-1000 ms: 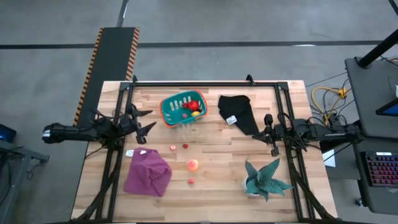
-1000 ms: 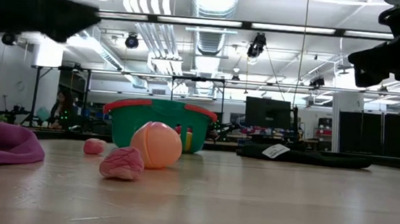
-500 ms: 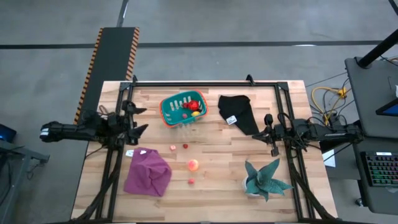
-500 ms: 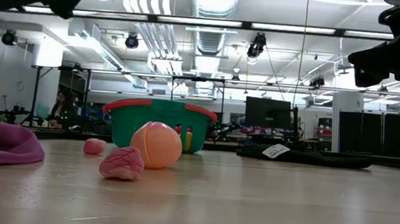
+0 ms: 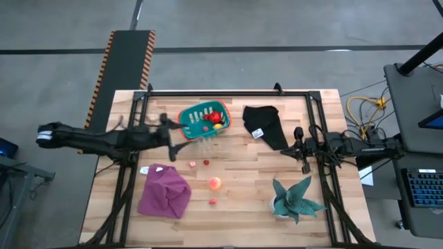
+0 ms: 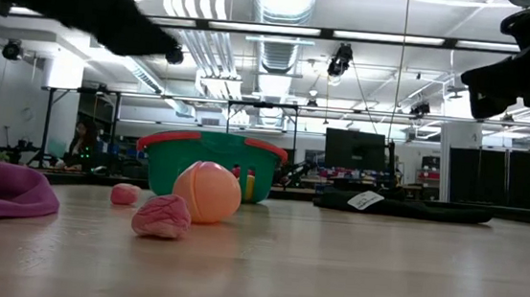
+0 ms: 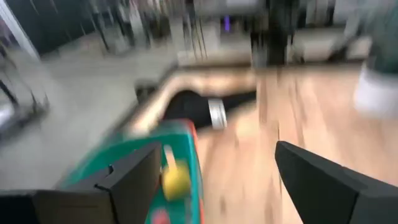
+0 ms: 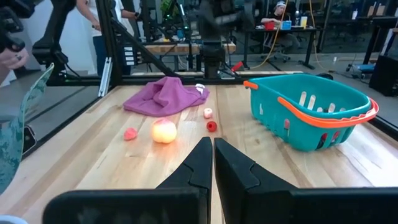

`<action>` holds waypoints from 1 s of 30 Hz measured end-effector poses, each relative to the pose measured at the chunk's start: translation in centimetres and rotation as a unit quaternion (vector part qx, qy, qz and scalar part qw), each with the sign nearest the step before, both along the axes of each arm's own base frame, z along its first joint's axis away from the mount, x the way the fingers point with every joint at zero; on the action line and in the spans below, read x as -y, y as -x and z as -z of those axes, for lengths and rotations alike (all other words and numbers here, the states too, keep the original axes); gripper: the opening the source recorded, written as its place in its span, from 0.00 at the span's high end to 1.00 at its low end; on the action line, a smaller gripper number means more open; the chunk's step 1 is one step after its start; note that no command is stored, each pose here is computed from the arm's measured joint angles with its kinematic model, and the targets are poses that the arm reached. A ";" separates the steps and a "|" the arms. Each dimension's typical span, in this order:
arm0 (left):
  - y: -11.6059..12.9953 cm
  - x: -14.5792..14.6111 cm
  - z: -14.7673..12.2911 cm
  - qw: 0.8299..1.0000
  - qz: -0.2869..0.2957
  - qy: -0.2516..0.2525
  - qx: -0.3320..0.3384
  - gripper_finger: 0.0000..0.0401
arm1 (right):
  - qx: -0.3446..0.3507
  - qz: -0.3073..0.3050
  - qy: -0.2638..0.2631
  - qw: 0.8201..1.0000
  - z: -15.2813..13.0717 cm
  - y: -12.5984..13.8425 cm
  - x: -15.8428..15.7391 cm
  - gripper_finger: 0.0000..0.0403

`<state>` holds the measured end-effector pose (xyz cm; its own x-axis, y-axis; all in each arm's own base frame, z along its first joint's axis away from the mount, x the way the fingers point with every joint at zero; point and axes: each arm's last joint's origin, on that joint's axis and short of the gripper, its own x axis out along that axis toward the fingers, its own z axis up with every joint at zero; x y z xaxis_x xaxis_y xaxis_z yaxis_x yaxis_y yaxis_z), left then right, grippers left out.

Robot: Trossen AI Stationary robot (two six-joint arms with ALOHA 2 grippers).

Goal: Pick and placing Produce into tupperware
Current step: Put the top small pink peach into the basket

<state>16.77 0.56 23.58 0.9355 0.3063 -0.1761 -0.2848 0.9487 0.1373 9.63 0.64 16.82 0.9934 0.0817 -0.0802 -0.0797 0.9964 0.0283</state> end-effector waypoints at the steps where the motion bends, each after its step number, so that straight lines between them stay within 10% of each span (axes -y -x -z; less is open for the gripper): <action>1: -0.3 0.0 0.6 1.000 -0.001 0.007 -0.026 0.25 | -0.001 0.000 0.000 1.000 0.0 0.0 0.0 0.98; 10: -2.0 0.3 1.8 0.978 -0.023 0.115 -0.171 0.25 | -0.017 0.000 0.001 1.000 0.3 -0.2 0.0 0.98; 30: -4.5 4.4 6.2 0.941 0.009 0.167 -0.293 0.25 | -0.027 0.000 0.001 1.000 0.4 -0.3 0.0 0.98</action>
